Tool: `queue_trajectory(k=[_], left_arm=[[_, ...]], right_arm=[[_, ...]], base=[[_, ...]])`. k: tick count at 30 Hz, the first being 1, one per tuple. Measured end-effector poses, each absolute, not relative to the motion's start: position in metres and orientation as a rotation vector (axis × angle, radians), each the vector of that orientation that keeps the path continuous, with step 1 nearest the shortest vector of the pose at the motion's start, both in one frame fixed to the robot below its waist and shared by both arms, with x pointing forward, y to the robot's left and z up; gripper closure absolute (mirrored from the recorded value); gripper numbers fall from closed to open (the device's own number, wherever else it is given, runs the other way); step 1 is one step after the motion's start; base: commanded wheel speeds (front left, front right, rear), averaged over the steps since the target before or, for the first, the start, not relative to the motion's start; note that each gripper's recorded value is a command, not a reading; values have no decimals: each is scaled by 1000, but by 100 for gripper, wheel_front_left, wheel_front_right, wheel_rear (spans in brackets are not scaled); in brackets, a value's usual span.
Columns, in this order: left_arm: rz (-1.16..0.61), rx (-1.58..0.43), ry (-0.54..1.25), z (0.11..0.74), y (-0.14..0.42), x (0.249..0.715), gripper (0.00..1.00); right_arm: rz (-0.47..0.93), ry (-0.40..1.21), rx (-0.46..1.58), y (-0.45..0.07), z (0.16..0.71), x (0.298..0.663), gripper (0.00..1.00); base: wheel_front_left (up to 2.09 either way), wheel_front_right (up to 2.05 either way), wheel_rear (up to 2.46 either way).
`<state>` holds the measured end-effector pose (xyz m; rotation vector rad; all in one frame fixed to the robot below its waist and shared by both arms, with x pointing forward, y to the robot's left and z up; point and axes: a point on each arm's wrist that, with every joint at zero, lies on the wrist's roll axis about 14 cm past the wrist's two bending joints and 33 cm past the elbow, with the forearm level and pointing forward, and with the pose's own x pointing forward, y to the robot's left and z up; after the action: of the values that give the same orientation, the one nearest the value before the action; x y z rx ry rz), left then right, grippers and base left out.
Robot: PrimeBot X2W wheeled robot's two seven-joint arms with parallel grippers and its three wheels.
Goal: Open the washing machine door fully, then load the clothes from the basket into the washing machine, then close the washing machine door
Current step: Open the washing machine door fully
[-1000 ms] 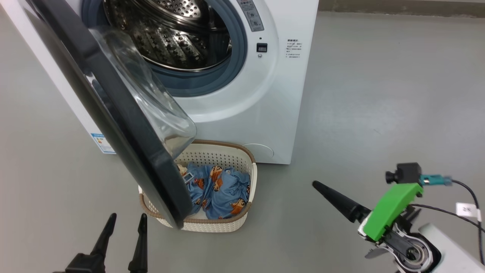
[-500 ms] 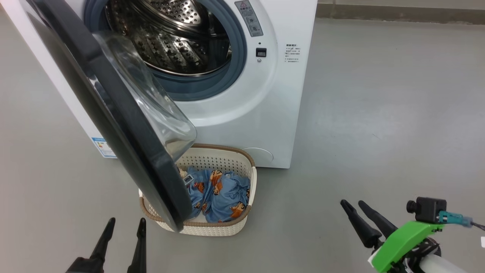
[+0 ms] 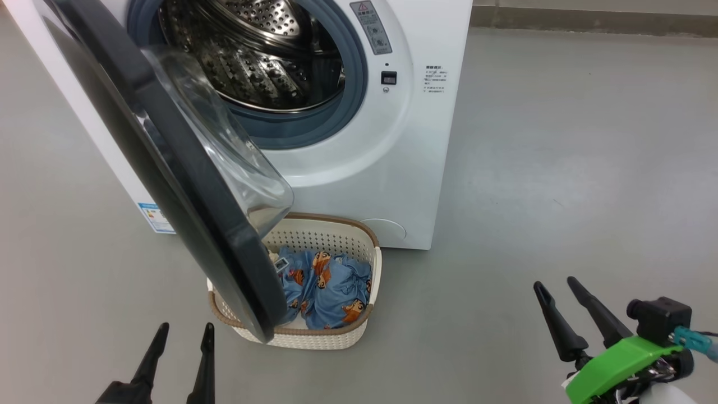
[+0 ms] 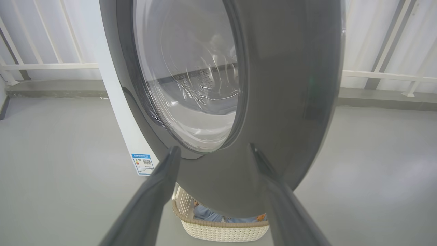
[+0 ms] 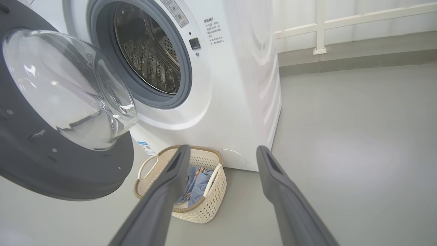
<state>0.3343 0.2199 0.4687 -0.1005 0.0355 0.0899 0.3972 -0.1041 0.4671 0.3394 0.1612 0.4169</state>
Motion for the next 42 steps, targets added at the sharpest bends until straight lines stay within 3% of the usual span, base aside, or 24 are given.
queue_trajectory(k=[11, 27, 28, 29, 30, 37, 42], left_arm=[[102, -96, 24, 472, 224, 331, 0], [116, -98, 24, 472, 228, 329, 0], [120, -107, 21, 473, 229, 329, 4], [126, -121, 12, 474, 230, 329, 80], [132, -129, 1, 477, 232, 329, 100], [144, -142, -150, 525, 238, 337, 100], [111, -98, -380, 602, 228, 347, 100]], right_arm=[[290, 58, 213, -133, 476, 385, 0], [210, 102, 215, -145, 457, 368, 0], [210, 101, 215, -145, 457, 367, 0], [210, 99, 215, -145, 457, 367, 0], [210, 98, 215, -145, 458, 367, 0], [210, 90, 217, -144, 460, 367, 0], [211, 84, 215, -143, 462, 367, 0]], base=[[0, 0, 0], [0, 0, 0], [0, 0, 0], [0, 0, 0], [0, 0, 0], [0, 0, 0], [0, 0, 0]])
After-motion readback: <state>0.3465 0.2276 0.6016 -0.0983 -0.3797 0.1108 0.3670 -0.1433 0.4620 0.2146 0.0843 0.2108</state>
